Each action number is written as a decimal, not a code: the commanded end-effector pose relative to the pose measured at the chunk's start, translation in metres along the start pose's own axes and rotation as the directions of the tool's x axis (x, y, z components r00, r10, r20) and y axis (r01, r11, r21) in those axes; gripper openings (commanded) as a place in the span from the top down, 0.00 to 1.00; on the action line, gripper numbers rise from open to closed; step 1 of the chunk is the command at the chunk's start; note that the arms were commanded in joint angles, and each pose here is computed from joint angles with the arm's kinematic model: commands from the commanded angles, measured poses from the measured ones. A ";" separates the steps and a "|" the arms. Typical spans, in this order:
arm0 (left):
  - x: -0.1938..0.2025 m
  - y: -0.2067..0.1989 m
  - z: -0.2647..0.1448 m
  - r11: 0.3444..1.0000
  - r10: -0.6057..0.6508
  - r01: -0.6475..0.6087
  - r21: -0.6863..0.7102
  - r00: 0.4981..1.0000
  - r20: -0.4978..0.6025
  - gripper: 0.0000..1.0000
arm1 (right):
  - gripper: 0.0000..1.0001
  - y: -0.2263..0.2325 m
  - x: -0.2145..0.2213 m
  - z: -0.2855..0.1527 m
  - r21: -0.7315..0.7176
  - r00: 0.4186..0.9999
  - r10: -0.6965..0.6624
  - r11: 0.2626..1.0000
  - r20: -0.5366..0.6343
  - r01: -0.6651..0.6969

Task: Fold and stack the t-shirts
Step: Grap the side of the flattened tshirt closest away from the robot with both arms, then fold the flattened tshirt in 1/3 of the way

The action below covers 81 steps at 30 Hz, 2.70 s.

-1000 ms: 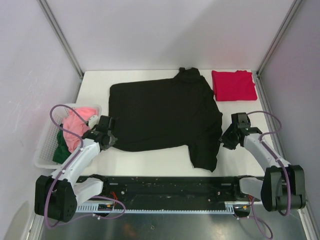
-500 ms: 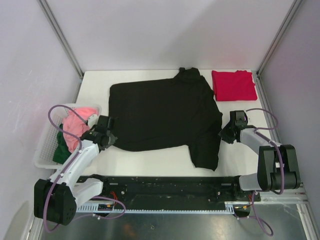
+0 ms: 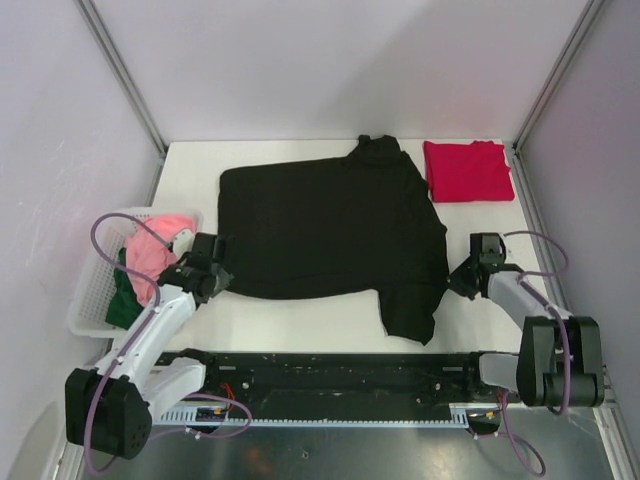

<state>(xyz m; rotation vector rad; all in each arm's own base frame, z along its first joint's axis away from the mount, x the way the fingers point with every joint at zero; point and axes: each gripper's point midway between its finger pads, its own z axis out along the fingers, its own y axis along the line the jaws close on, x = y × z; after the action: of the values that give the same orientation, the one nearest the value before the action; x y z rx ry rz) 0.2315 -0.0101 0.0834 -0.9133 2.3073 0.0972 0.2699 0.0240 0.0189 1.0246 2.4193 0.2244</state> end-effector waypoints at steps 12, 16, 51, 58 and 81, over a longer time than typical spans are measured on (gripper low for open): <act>-0.001 0.035 -0.018 0.994 -0.083 0.087 -0.064 0.994 0.068 1.00 | 1.00 -0.036 0.035 -0.046 0.016 0.991 0.112 0.994 -0.075 -0.111; -0.002 0.034 -0.018 0.994 -0.076 0.081 -0.067 0.995 0.065 1.00 | 1.00 -0.025 0.022 -0.061 -0.056 0.997 0.082 0.995 -0.013 -0.082; -0.075 -0.035 0.052 0.964 0.163 -0.150 -0.220 0.986 0.042 1.00 | 1.00 0.084 -0.087 0.020 -0.101 0.999 -0.034 0.994 -0.036 0.030; -0.078 -0.038 0.053 0.965 0.163 -0.151 -0.214 0.986 0.042 1.00 | 1.00 0.085 -0.093 0.012 -0.121 0.999 -0.024 0.992 -0.021 0.021; -0.080 -0.052 0.083 0.953 0.200 -0.197 -0.231 0.980 -0.009 1.00 | 1.00 0.090 -0.090 0.027 -0.150 0.998 -0.030 0.988 -0.047 0.023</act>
<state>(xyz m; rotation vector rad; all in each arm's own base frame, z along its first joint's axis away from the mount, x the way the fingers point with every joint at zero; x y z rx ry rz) 0.3335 0.0148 0.0565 -0.7872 2.4731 0.4659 0.3743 0.0266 0.0453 0.9800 2.4738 0.4079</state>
